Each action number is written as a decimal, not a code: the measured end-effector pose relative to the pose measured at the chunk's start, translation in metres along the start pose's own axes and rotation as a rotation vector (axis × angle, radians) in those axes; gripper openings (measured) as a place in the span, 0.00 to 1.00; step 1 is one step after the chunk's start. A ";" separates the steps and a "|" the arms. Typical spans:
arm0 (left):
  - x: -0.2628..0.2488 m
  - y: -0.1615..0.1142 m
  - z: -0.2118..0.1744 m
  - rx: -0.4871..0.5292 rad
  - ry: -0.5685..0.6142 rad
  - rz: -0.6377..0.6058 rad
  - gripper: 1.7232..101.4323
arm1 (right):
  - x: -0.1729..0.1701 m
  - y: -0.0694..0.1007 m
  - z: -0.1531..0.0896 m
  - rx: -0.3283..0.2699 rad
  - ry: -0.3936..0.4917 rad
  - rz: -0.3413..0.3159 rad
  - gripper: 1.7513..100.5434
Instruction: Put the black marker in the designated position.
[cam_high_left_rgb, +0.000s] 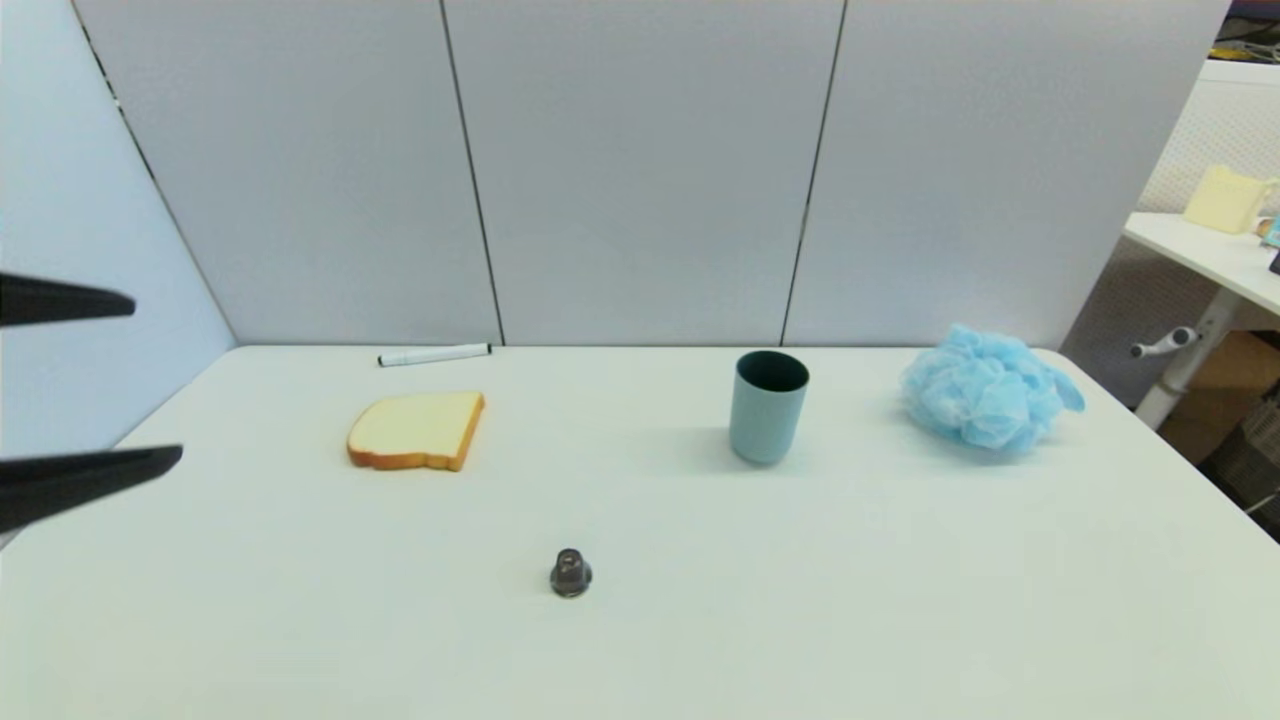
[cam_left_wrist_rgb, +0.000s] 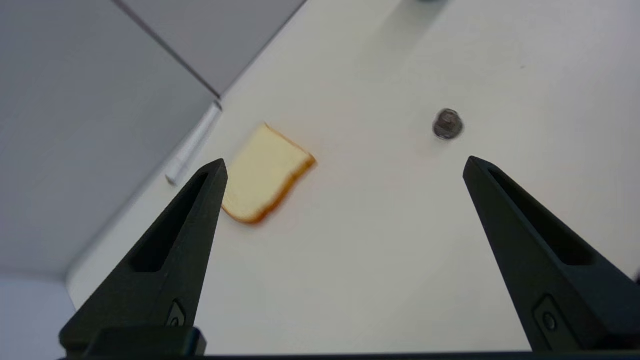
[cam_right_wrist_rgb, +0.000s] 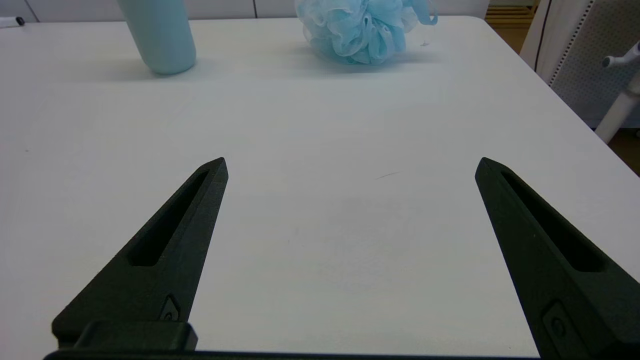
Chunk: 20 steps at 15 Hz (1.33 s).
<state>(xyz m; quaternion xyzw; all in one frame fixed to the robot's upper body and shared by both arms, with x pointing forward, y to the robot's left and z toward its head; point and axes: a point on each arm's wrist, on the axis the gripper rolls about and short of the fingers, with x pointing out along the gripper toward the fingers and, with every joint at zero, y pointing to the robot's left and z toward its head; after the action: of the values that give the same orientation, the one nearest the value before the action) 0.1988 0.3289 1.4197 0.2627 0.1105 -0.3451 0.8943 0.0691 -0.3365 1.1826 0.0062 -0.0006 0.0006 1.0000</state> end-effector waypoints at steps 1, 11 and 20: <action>-0.010 -0.023 -0.011 -0.061 0.006 0.048 0.94 | 0.000 0.000 0.000 0.000 0.000 0.000 0.97; -0.042 -0.129 -0.107 -0.310 -0.279 0.388 0.96 | 0.000 0.000 0.000 0.000 0.000 0.000 0.97; -0.036 -0.144 -0.131 -0.337 -0.252 0.550 0.96 | 0.000 0.000 0.000 0.000 0.000 0.000 0.97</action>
<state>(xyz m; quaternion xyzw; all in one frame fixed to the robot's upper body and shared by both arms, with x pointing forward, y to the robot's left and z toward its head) 0.0730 0.3307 1.2670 0.0867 -0.0203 -0.0976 0.9912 0.0691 -0.3365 1.1827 0.0062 -0.0006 0.0006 1.0000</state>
